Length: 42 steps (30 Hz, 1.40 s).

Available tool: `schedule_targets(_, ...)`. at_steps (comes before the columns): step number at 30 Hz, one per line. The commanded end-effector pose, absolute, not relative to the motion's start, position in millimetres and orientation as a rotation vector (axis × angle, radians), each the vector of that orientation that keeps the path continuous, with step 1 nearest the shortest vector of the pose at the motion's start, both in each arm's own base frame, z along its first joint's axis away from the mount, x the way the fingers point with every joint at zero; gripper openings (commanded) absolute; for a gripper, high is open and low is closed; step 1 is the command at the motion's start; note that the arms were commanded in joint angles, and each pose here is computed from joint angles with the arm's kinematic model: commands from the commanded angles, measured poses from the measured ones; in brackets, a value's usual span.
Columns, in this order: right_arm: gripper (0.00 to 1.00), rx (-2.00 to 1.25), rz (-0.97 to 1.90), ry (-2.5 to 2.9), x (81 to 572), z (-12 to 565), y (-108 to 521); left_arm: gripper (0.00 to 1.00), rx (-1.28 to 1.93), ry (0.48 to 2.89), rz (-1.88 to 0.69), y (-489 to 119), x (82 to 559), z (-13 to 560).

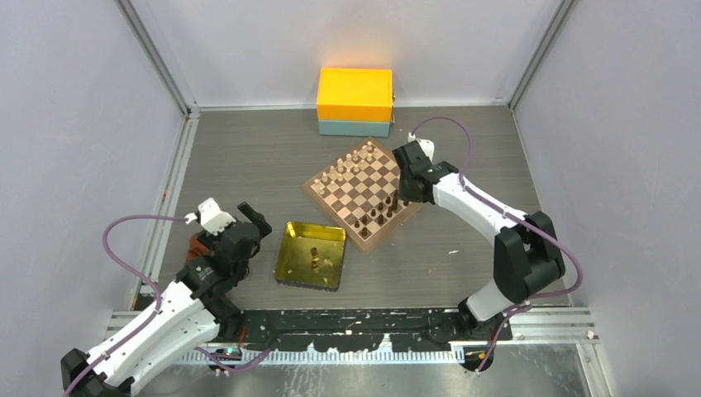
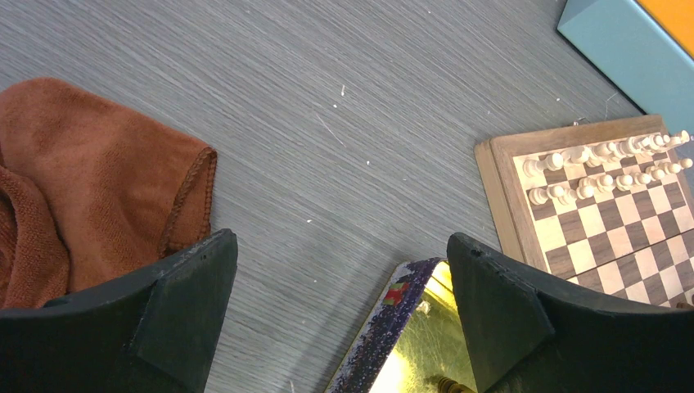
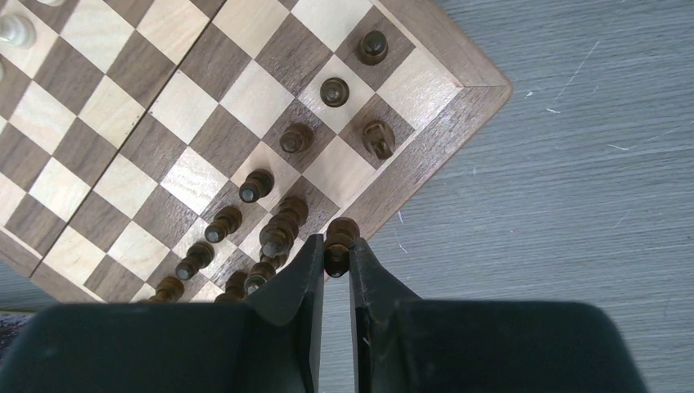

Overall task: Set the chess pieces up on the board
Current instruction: Place the chess piece on the chessboard.

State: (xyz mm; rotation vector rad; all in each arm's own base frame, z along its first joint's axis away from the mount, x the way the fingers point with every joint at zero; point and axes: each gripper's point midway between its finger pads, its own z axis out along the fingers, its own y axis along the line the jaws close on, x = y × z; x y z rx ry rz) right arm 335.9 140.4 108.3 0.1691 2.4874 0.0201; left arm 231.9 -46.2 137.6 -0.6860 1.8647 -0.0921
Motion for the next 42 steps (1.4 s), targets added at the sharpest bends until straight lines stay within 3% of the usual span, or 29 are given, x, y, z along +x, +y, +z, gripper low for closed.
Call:
schedule_targets(1,0.01,0.176,0.058,2.469,346.2,104.9,150.7,1.00,-0.714,1.798,-0.136,-48.8,239.2,156.3)
schedule_targets(42,0.01,0.193,0.001,2.470,374.6,87.3,145.1,1.00,-0.715,1.802,-0.113,-44.9,236.9,149.8)
